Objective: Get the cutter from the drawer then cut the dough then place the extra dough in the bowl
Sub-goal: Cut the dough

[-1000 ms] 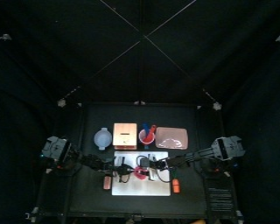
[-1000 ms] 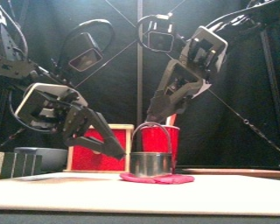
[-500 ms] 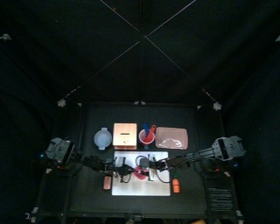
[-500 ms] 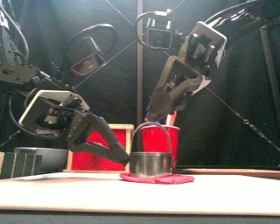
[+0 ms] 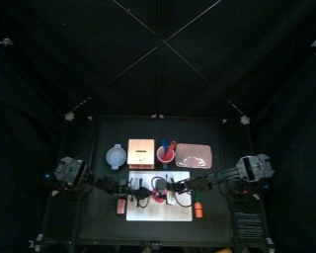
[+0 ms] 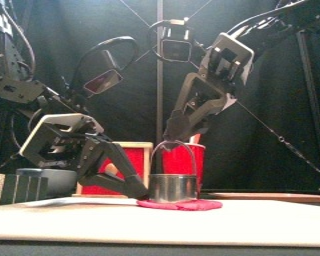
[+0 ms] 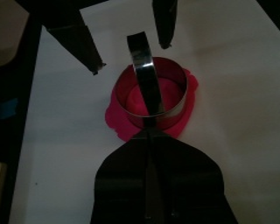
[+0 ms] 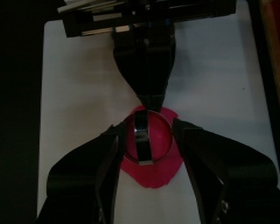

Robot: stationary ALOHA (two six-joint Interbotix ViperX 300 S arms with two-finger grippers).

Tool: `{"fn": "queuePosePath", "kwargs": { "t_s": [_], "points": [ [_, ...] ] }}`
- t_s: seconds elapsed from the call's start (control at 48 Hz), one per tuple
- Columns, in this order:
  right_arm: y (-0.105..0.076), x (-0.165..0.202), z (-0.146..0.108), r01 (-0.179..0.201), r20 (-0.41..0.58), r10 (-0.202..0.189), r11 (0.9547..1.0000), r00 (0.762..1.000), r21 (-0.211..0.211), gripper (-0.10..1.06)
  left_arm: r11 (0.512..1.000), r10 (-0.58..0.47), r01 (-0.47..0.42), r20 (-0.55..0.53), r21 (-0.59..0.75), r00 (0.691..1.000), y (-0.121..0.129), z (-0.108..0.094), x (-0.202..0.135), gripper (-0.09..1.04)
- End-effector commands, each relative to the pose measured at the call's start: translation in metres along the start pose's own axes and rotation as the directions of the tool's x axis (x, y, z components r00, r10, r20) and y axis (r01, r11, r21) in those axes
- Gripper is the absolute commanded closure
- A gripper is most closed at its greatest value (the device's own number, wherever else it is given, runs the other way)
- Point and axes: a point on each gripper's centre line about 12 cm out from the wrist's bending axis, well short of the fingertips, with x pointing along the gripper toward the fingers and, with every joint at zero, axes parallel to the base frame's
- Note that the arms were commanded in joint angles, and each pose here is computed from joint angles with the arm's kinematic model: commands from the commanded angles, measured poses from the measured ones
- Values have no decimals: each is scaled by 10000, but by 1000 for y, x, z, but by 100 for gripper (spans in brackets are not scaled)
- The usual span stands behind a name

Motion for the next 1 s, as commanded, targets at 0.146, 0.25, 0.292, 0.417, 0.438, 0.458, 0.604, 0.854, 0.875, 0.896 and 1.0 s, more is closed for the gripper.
{"fn": "queuePosePath", "kwargs": {
  "t_s": [0.146, 0.25, 0.292, 0.417, 0.438, 0.458, 0.604, 0.854, 0.875, 0.896, 1.0],
  "points": [
    [2, -2, 9, 13, 136, -13, 10000, 9999, 17, 15, 9999, 35, -33, 150, -114, 9999, 0, 7, 1, 49],
    [2, 0, 9, 13, 102, -15, 9999, 9999, 108, 16, 9999, 41, -40, 132, -123, 9999, 0, 6, 1, 49],
    [2, 1, 10, 0, 112, -2, 9998, 9999, 184, 16, 9999, 53, -51, 114, -128, 9999, 1, 5, 1, 49],
    [2, 2, 10, -14, 104, 11, 9996, 9999, 275, 22, 9999, 45, -44, 83, -126, 10000, 0, 4, 0, 49],
    [2, 2, 10, -16, 103, 13, 9996, 9999, 290, 24, 9999, 43, -42, 68, -122, 10000, 0, 4, 0, 49],
    [2, 2, 10, -13, 88, 10, 9996, 10000, 289, 25, 9999, 43, -42, 68, -122, 10000, 0, 4, 0, 49],
    [4, 2, 10, -16, 45, 15, 9997, 10000, 257, 39, 9998, 70, -70, 9, -162, 10000, 1, 2, 0, 49],
    [8, -1, 16, 99, -67, -99, 9999, 9999, 67, 54, 9999, 67, -68, -21, -155, 10000, 1, 1, 0, 49],
    [7, -2, 18, 132, -57, -132, 9999, 9999, 67, 55, 9998, 80, -80, -24, -163, 10000, 1, 1, 0, 49],
    [7, -3, 20, 185, -86, -185, 9998, 9998, 73, 55, 9999, 67, -68, -21, -155, 10000, 1, 1, 0, 49],
    [6, -11, 26, 351, -137, -350, 9994, 9993, 38, 55, 9999, 64, -65, -51, -148, 10000, 1, 0, -1, 49]
  ]
}}
